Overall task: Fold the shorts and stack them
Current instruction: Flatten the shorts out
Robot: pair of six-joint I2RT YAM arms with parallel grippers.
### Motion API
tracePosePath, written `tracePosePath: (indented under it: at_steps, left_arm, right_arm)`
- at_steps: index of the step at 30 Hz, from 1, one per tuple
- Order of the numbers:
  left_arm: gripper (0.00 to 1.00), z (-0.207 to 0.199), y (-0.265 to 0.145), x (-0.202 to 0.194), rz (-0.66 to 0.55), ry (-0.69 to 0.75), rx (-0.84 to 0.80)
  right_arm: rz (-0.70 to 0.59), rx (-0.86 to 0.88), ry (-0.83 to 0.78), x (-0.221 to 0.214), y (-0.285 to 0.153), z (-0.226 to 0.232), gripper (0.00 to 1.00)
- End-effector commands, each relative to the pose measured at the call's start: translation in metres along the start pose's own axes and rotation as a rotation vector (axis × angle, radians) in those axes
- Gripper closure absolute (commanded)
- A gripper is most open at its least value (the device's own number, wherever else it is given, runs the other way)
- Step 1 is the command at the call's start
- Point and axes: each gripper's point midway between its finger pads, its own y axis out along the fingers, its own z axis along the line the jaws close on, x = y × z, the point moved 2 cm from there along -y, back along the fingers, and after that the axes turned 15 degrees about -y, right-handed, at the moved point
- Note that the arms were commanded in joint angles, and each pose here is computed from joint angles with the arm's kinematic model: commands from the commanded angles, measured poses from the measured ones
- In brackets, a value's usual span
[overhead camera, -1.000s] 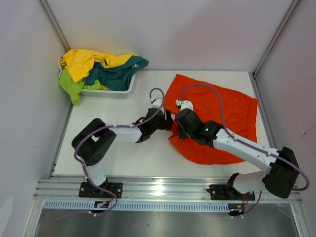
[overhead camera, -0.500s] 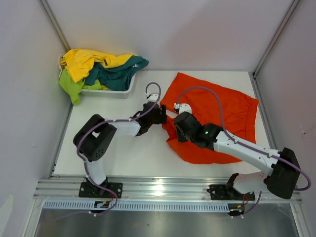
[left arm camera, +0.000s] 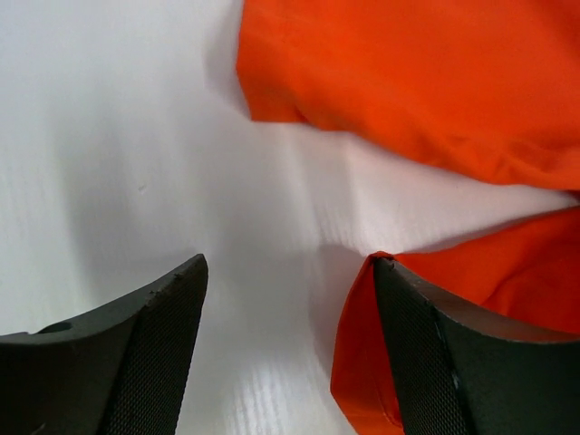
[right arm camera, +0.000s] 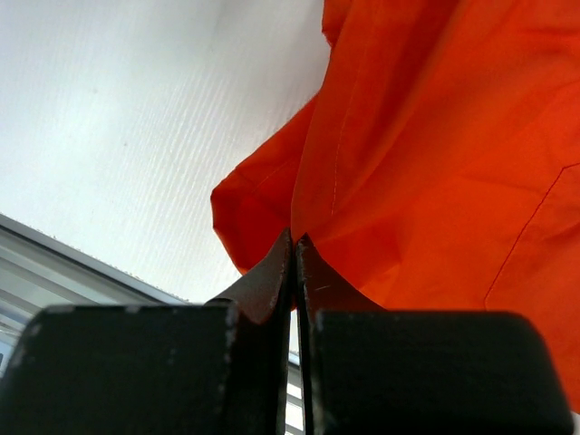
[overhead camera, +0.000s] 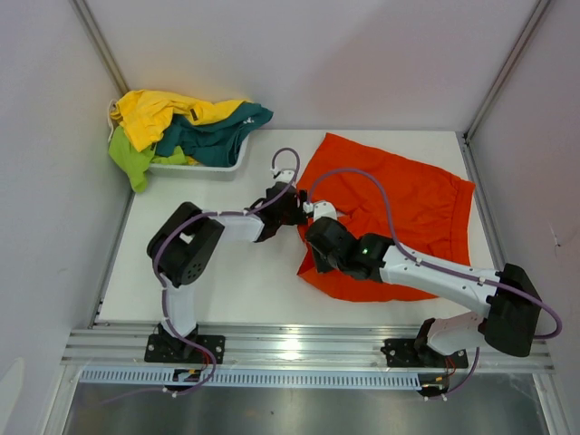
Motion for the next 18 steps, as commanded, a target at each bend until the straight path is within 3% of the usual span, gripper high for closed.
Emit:
tracePosePath:
  at_steps: [1, 3, 4, 7, 9, 18]
  left_arm:
    - [0.25, -0.019, 0.008, 0.02, -0.026, 0.003, -0.052]
    - [0.35, -0.023, 0.01, 0.02, -0.024, 0.008, -0.074]
    - [0.54, -0.024, 0.012, 0.016, -0.008, 0.011, -0.087]
    - [0.84, -0.035, 0.015, 0.012, 0.024, 0.006, -0.159]
    - [0.97, -0.034, 0.017, 0.008, 0.035, -0.009, -0.178]
    - [1.0, -0.019, 0.017, 0.017, 0.039, -0.056, -0.203]
  right_arm:
    - [-0.054, -0.001, 0.008, 0.022, -0.007, 0.005, 1.0]
    - [-0.058, -0.004, 0.009, 0.022, -0.008, 0.004, 1.0]
    - [-0.059, -0.002, 0.008, 0.022, -0.009, 0.004, 1.0]
    - [-0.062, -0.002, 0.013, 0.023, -0.01, 0.004, 1.0]
    - [-0.058, -0.004, 0.016, 0.022, -0.01, 0.002, 1.0]
    - [-0.05, 0.015, 0.024, 0.015, -0.008, 0.002, 1.0]
